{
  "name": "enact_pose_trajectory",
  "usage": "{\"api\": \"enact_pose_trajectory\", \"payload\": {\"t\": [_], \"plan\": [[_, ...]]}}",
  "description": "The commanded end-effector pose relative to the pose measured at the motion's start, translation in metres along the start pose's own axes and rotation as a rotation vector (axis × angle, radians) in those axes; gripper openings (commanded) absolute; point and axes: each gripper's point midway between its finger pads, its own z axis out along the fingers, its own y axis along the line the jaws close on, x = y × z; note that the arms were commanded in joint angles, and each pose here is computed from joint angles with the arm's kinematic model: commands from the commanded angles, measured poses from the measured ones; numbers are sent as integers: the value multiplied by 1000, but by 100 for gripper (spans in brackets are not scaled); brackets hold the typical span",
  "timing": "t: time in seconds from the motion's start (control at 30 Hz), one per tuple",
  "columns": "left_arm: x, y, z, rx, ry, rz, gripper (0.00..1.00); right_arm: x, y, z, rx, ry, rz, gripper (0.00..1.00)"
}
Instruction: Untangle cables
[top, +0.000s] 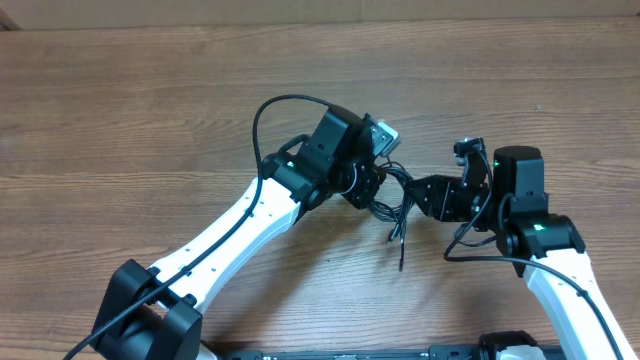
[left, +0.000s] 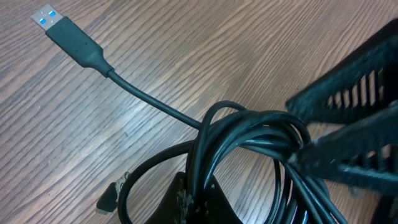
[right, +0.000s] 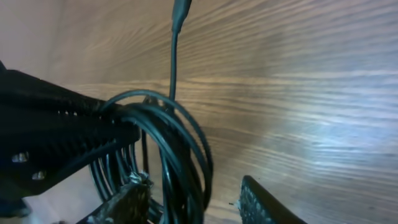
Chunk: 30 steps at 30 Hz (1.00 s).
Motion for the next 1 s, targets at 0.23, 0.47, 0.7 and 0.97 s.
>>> {"api": "enact_pose_trajectory", "payload": {"t": [0.23, 0.47, 0.7, 0.97], "plan": [[-18, 19, -16, -140, -60, -104, 4, -4, 12, -3, -42, 6, -11, 43], [-20, 17, -16, -131, -67, -117, 4, -4, 12, -3, -43, 7, -10, 38], [-20, 10, -15, -87, -68, -133, 4, -4, 12, -3, -43, 7, -11, 28], [-25, 0, -15, -29, -83, -132, 4, -4, 12, -3, -43, 7, -10, 27]]}}
